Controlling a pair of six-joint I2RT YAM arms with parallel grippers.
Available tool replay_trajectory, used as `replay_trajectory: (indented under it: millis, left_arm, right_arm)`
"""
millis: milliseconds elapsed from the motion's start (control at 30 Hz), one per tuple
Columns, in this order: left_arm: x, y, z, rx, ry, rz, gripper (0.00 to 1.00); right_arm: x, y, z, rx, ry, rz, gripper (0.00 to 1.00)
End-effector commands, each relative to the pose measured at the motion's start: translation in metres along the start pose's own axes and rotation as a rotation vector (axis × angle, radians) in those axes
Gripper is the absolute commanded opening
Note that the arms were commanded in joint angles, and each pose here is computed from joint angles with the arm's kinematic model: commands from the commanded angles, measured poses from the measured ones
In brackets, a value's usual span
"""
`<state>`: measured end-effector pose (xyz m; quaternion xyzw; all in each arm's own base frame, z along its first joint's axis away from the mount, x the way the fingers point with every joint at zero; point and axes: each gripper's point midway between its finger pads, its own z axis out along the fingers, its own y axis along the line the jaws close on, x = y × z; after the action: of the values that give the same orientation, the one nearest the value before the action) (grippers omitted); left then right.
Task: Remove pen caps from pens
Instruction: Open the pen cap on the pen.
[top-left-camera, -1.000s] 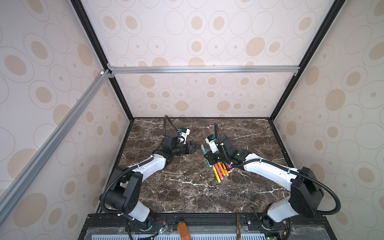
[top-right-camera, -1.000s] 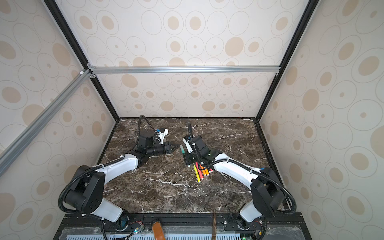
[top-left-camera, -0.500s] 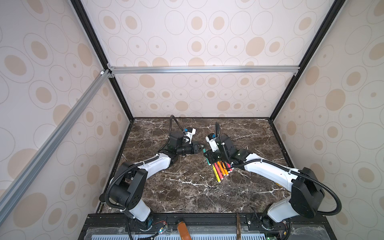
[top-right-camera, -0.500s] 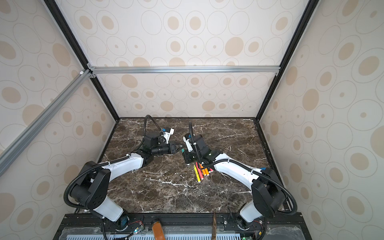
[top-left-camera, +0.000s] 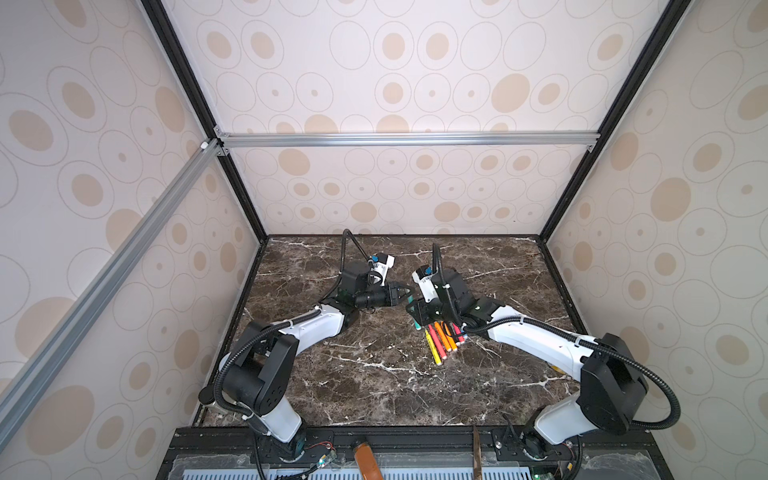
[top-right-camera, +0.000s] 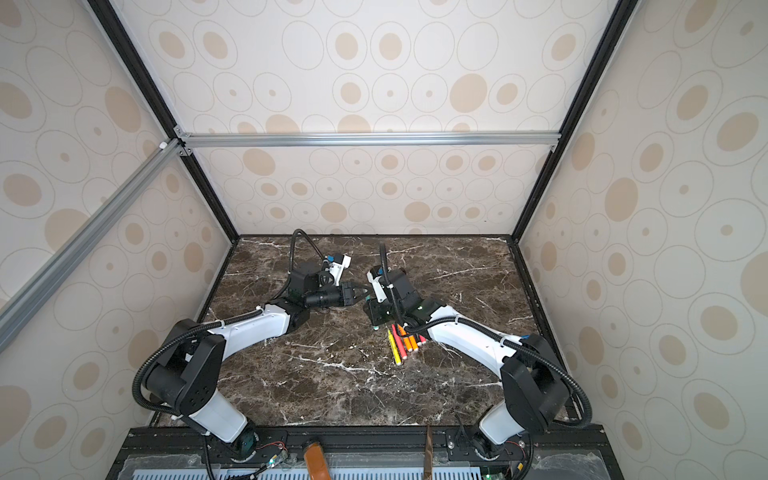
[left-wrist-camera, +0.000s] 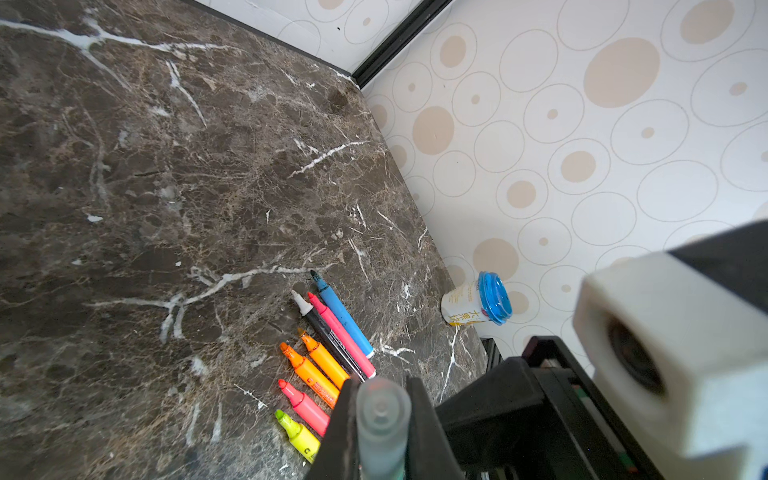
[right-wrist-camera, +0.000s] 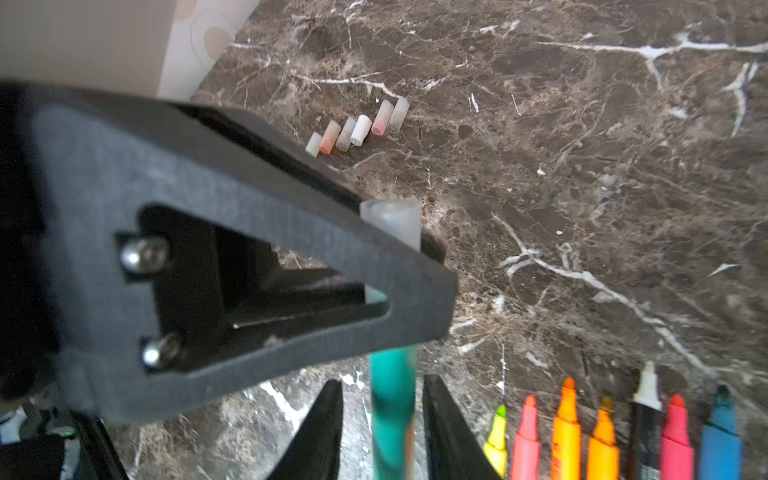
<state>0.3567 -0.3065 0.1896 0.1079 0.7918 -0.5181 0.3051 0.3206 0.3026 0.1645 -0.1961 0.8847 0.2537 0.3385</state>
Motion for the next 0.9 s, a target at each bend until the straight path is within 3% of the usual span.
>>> replay_trajectory:
  millis: [0, 300, 533, 667, 867]
  left_arm:
    - [-0.015, -0.021, 0.003, 0.064, -0.029, 0.037, 0.03]
    - [-0.018, -0.025, 0.002, 0.071, -0.036, 0.039, 0.01]
    - [-0.018, -0.023, 0.001, 0.057, -0.043, 0.045, 0.0]
    - [-0.023, -0.018, 0.002, 0.01, -0.043, 0.074, 0.0]
    - [-0.058, -0.016, -0.004, -0.073, -0.09, 0.155, 0.0]
  right_arm:
    - [0.005, -0.003, 0.009, -0.012, 0.008, 0.024, 0.35]
    - [0.006, -0.006, 0.024, -0.029, 0.011, 0.046, 0.27]
    - [0.008, -0.007, 0.029, -0.036, 0.018, 0.049, 0.0]
    - [0.016, -0.009, 0.028, -0.034, 0.032, 0.044, 0.0]
    - [0.035, -0.009, 0.023, -0.052, 0.068, 0.051, 0.0]
